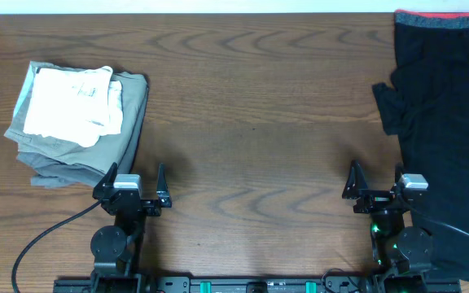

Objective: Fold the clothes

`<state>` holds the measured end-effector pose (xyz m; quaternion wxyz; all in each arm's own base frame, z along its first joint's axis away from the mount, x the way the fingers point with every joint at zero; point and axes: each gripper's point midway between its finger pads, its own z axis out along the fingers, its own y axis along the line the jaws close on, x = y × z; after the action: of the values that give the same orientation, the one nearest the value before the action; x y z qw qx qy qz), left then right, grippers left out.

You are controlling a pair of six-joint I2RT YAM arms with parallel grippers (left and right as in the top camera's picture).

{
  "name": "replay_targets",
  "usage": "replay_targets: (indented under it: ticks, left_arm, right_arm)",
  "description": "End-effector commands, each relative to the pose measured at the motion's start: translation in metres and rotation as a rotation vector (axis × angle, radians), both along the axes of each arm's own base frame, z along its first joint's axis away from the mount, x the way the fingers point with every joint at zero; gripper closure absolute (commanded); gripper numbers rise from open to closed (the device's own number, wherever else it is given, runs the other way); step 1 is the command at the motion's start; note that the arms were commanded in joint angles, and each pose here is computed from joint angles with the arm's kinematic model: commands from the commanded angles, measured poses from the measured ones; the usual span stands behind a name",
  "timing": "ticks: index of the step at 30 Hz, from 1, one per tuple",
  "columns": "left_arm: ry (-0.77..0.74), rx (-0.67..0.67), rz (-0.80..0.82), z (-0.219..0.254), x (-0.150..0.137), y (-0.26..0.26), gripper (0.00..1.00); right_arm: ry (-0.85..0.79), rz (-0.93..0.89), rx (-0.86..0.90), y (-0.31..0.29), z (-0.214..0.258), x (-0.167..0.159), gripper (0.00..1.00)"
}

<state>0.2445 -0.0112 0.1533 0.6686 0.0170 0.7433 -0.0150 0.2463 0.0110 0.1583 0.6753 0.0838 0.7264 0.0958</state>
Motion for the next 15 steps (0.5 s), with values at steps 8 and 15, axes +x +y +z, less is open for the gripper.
replay_targets:
  ticks: [8,15]
  left_arm:
    - [0.044,0.001,-0.006,-0.0155,-0.0007,-0.0012,0.02]
    - [0.044,0.001,-0.006,-0.0155,-0.0007,-0.0012,0.02]
  right_arm:
    - [0.005,-0.018,0.012,-0.0039,-0.0014,0.0001,0.01]
    - [0.004,-0.018,0.012,-0.004,-0.0013,0.0001,0.01]
